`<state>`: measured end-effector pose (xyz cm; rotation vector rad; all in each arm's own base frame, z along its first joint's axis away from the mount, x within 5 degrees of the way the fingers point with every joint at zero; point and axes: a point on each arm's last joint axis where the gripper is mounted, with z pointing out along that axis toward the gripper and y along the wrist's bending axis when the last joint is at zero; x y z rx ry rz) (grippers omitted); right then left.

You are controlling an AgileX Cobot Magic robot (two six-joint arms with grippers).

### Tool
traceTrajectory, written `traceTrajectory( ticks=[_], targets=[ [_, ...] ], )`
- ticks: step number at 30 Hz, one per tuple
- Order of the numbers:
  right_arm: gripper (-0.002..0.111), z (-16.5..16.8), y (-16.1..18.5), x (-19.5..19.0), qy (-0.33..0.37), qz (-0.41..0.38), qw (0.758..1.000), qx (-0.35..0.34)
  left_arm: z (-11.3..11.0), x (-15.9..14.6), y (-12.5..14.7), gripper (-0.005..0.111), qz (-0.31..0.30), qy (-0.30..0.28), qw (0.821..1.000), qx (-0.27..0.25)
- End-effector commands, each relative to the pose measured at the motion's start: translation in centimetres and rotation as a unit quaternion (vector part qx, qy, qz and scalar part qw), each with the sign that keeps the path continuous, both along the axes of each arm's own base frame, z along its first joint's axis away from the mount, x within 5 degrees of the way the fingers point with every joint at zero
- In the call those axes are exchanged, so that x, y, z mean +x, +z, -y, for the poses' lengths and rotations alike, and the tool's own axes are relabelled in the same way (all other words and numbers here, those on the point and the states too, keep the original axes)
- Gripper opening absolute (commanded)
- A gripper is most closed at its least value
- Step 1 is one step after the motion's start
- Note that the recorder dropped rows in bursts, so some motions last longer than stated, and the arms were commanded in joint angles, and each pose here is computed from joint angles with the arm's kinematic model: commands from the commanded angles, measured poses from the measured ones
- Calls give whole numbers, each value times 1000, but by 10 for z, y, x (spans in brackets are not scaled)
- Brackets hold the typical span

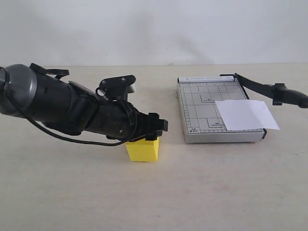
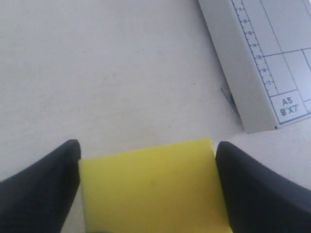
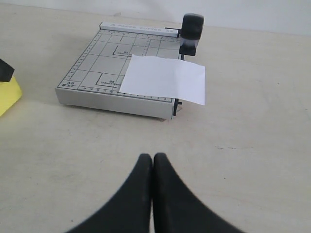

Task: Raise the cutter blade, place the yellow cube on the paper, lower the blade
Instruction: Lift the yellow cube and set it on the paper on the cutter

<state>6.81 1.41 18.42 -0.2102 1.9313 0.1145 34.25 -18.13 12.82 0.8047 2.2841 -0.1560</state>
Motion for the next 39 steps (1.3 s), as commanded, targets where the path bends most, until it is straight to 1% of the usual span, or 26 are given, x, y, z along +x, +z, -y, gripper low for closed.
traceTrajectory(
  ticks=[1, 3, 6, 7, 12, 15, 16, 18, 19, 20, 21, 22, 24, 26, 30, 32, 35, 39],
  targets=[
    [1, 0, -1, 0, -1, 2, 1000, -4, 1, 2, 24, 4, 43, -36, 998, 9],
    [1, 0, -1, 0, -1, 2, 1000, -4, 2, 4, 33, 4, 60, -46, 997, 13],
    [1, 0, -1, 0, -1, 2, 1000, -4, 6, 7, 51, 4, 84, -57, 995, 3],
    [1, 0, -1, 0, -1, 2, 1000, -4, 8, 9, 55, 4, 92, -71, 993, 6],
    [1, 0, -1, 0, 0, 2, 1000, -4, 21, 13, 72, 4, 120, -97, 988, -2],
    [1, 0, -1, 0, 0, 2, 1000, -4, 36, 13, 80, 4, 138, -125, 983, 0],
    [1, 0, -1, 0, 0, 2, 1000, -4, 48, 13, 84, 4, 150, -141, 978, 1],
    [1, 0, -1, 0, -1, 2, 1000, -3, 65, 14, 89, 4, 163, -157, 974, -5],
    [1, 0, -1, 0, -1, 2, 1000, -3, 69, 15, 89, 4, 165, -160, 973, -6],
    [1, 0, -1, 0, -1, 2, 1000, -3, 80, 17, 88, 4, 169, -170, 971, -10],
    [1, 0, -1, 0, -1, 2, 1000, -3, 84, 18, 87, 4, 168, -171, 971, -11],
    [1, 0, -1, 0, 0, 2, 1000, -4, 94, 19, 83, 4, 168, -179, 969, -15],
    [1, 0, -1, 0, 0, 2, 1000, -4, 106, 22, 77, 4, 161, -184, 969, -24],
    [1, 0, -1, 0, -1, 2, 1000, -3, 117, 27, 71, 4, 150, -181, 971, -42],
    [1, 0, -1, 0, -1, 2, 1000, -3, 137, 39, 72, 4, 166, -189, 966, -56],
    [1, 0, -1, 0, -1, 2, 1000, -3, 143, 48, 75, 4, 184, -183, 964, -57],
    [1, 0, -1, 0, -1, 2, 1000, -3, 147, 57, 75, 4, 207, -186, 960, -42],
    [1, 0, -1, 0, -1, 2, 1000, -3, 150, 61, 65, 4, 204, -185, 961, -38]
  ],
)
